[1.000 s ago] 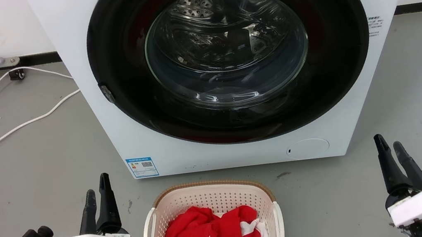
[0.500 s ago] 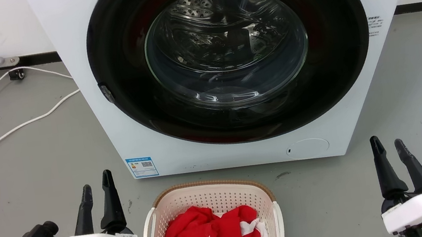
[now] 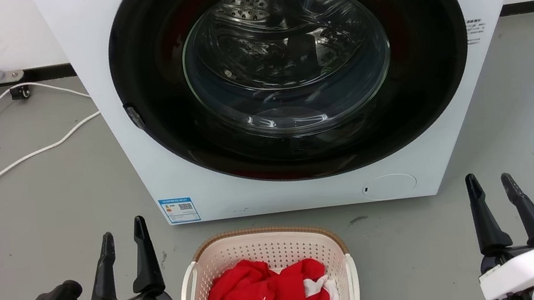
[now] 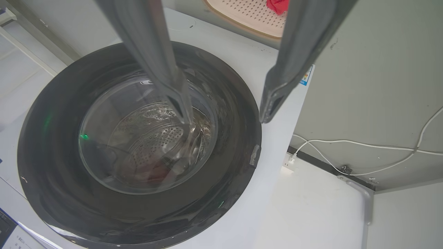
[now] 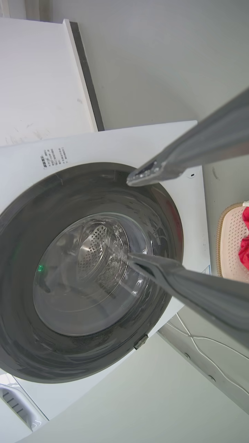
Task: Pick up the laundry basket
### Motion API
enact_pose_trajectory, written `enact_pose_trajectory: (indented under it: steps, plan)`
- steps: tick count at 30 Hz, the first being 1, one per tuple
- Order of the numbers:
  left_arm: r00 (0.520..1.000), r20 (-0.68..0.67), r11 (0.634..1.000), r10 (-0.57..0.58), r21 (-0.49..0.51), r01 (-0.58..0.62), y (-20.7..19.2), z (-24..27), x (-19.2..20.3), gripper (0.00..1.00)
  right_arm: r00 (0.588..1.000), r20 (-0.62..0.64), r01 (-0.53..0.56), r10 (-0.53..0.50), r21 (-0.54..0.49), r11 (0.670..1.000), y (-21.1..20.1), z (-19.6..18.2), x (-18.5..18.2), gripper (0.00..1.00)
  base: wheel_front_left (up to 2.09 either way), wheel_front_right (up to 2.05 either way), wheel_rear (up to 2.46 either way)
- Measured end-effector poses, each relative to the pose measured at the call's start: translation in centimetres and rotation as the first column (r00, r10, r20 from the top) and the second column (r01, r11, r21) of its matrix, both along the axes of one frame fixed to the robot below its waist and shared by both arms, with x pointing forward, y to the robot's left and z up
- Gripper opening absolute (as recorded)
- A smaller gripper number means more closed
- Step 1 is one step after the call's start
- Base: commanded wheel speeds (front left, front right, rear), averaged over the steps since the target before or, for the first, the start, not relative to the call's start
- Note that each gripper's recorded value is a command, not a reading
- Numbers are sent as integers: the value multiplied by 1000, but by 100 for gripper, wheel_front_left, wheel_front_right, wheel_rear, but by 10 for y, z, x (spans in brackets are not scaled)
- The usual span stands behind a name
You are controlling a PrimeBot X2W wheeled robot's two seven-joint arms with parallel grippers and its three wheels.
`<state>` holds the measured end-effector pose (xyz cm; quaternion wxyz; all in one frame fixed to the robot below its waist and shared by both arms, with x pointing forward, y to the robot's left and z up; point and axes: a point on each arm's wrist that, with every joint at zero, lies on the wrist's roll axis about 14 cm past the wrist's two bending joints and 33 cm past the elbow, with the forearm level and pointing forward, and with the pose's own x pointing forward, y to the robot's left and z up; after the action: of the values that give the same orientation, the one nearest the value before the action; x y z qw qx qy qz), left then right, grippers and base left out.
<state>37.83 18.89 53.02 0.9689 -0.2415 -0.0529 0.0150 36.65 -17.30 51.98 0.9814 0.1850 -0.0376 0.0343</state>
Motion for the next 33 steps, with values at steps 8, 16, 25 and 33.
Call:
enact_pose_trajectory:
  steps: [8, 16, 25, 33]
  plan:
    - [1000, 12, 996, 7, 84, -8, -1, 2, 0, 100, 1000, 15, -8, 9, -81, 997, 3, 1, -1, 100, 0, 0, 0]
    - [1000, 26, 986, 13, 163, -17, -2, 5, -1, 100, 999, 34, -13, 18, -155, 988, 6, 4, -3, 100, 0, 0, 0]
    - [999, 41, 969, 19, 246, -29, -4, 7, -1, 100, 998, 51, -15, 28, -235, 972, 8, 5, -4, 100, 0, 0, 0]
    - [999, 49, 950, 17, 312, -31, -6, 7, -1, 100, 997, 64, -19, 40, -300, 954, 11, 6, -4, 100, 0, 0, 0]
